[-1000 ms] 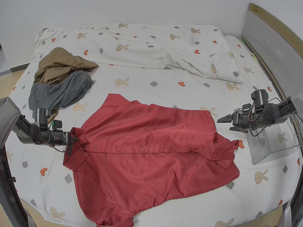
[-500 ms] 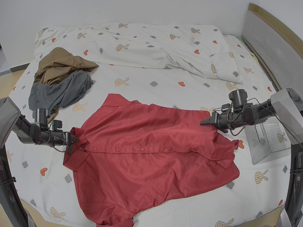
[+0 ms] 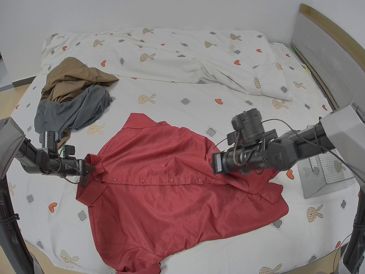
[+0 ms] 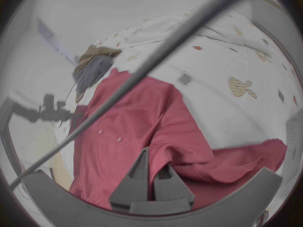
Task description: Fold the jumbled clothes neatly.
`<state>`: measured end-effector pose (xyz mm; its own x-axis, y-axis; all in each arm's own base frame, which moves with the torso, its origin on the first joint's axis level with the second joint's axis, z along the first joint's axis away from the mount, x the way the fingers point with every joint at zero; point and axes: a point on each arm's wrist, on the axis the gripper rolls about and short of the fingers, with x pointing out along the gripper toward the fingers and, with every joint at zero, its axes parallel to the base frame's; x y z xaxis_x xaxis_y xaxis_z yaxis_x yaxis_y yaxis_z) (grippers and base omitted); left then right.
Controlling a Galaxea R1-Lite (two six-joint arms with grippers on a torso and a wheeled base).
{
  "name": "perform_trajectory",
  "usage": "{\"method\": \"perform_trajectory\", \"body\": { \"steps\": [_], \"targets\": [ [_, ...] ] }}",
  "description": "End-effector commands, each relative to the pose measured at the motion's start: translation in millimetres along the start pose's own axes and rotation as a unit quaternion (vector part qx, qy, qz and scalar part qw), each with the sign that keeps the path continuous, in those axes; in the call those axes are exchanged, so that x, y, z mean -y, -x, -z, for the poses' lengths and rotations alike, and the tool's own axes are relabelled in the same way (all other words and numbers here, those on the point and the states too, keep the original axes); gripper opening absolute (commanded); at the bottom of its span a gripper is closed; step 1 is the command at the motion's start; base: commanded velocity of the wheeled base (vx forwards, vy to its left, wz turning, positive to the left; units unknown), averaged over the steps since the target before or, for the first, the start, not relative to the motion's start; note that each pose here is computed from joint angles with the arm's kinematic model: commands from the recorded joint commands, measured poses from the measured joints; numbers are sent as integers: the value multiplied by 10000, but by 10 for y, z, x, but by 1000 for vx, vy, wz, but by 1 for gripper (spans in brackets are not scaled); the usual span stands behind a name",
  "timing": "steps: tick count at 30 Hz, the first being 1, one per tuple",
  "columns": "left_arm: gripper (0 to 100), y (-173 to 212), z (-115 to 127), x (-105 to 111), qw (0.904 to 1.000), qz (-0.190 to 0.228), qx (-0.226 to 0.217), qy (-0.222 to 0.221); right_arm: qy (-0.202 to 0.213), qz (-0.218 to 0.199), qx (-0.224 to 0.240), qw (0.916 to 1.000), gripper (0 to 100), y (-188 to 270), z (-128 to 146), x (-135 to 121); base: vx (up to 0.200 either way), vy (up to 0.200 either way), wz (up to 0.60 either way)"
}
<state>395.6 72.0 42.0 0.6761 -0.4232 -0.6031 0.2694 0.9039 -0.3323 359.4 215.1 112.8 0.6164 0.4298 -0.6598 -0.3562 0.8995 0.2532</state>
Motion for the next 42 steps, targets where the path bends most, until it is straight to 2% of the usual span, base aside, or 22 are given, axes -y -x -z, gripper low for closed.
{"method": "perform_trajectory", "body": {
  "steps": [1,7,12,13,16,18,20,22,23,25,27,29,33,34,35,37,41,42],
  "targets": [
    [0,21,-15,9,10000,-4,27,-15,1133,-11,-390,9928,0,113,532,-698,0,0,0],
    [0,24,-15,4,10000,-10,29,-10,1135,211,-761,9904,0,-142,705,-597,0,0,0],
    [0,16,-11,7,10000,-4,20,-11,1084,231,-884,9899,0,-188,768,-568,0,0,0],
    [0,16,-11,7,10000,-4,20,-11,1068,230,-877,9901,100,-183,764,-569,0,0,0],
    [0,20,-11,2,10000,-9,23,-6,1028,222,-802,9912,100,-154,718,-547,0,0,0],
    [0,20,-11,2,10000,-9,23,-6,926,105,-533,9942,100,58,544,-535,0,0,0],
    [0,20,-11,2,10000,-9,23,-6,904,5,-439,9949,100,156,489,-541,0,0,0],
    [0,20,-11,2,10000,-9,23,-6,730,-498,-170,9959,100,514,323,-555,0,0,0],
    [0,20,-11,2,10000,-9,23,-6,722,-532,-141,9959,100,541,310,-560,0,0,0],
    [0,16,-7,-1,10000,-9,16,-2,438,-1102,-21,9929,100,892,185,-550,0,0,0],
    [0,12,-7,5,10000,-3,14,-6,226,-1241,0,9920,100,1039,104,-472,0,0,0],
    [0,12,-3,5,10000,-2,7,-2,48,-1256,-18,9921,100,1088,48,-365,0,0,0],
    [0,12,-3,5,10000,-2,7,-2,-406,-1028,138,9938,100,1079,-148,86,0,0,0],
    [0,12,-3,5,10000,-2,7,-2,-406,-1026,149,9938,100,1082,-155,95,0,0,0],
    [0,8,1,10,10000,4,-1,-2,-571,-852,173,9946,100,994,-212,271,0,0,0],
    [0,2,0,21,10000,15,-6,-12,-730,-681,55,9950,100,797,-225,438,0,0,0],
    [0,-1,0,26,10000,21,-9,-16,-824,-596,-54,9948,100,663,-217,535,0,0,0],
    [0,3,-4,28,10000,20,-3,-21,-883,-653,-291,9935,100,570,-165,563,0,0,0]
  ]
}}
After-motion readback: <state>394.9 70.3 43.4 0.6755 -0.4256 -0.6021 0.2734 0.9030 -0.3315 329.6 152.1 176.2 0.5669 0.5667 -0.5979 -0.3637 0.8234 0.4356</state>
